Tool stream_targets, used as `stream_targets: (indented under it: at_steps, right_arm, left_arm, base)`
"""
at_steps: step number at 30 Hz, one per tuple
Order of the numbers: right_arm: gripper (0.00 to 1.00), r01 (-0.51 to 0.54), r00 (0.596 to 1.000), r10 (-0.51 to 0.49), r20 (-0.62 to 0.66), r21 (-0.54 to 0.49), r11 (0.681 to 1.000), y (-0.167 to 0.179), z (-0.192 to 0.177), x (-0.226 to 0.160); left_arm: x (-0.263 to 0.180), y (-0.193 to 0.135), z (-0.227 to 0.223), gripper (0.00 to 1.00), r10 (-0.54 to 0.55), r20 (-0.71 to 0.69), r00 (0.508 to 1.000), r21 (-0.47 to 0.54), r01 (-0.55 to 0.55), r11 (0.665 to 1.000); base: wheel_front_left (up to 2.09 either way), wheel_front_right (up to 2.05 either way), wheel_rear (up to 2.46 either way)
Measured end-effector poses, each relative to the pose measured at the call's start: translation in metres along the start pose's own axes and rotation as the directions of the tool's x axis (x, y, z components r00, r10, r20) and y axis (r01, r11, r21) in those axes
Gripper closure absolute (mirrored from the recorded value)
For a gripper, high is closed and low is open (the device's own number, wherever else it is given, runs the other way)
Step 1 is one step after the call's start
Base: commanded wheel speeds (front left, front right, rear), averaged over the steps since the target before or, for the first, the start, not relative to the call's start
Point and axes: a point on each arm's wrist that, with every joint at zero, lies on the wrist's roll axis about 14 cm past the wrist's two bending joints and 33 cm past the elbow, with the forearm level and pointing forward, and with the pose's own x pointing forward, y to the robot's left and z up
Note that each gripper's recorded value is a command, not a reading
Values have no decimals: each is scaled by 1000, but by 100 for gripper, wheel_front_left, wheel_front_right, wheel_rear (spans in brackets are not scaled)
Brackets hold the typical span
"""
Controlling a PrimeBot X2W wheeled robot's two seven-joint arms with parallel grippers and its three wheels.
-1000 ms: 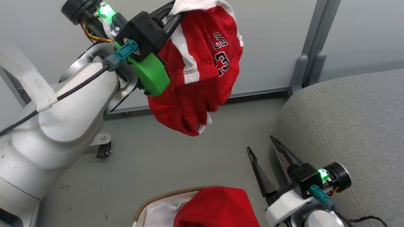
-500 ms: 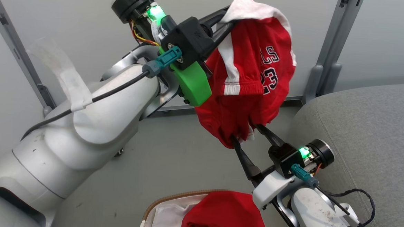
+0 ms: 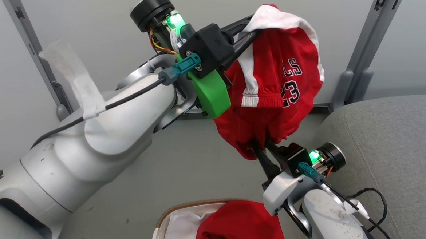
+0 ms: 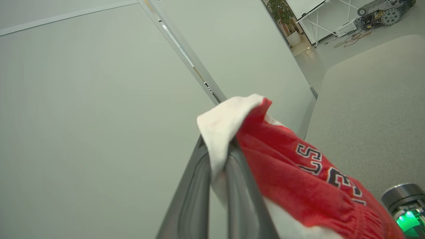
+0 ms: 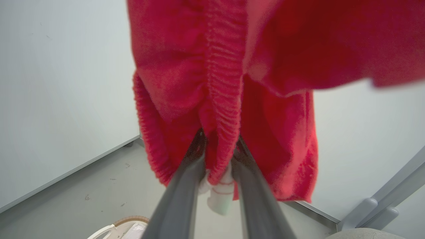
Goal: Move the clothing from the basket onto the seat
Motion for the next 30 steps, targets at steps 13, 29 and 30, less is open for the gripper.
stream_targets:
  at_steps: [13,29,30]
  right_arm:
    - [100,42,999,-42,14,14,999,-14,2,-4]
    - [100,138,988,-140,70,36,990,-45,15,-10]
    - [100,145,986,-147,74,36,989,-47,16,-10]
  left_arm:
    - [-17,17,-63,100,104,-122,987,-112,-118,987]
    - [-54,-18,-144,0,197,-276,941,-365,-293,884]
    - [-57,-23,-146,0,208,-280,937,-389,-309,868]
  base:
    - [0,0,0]
    - [0,0,0]
    - [0,0,0]
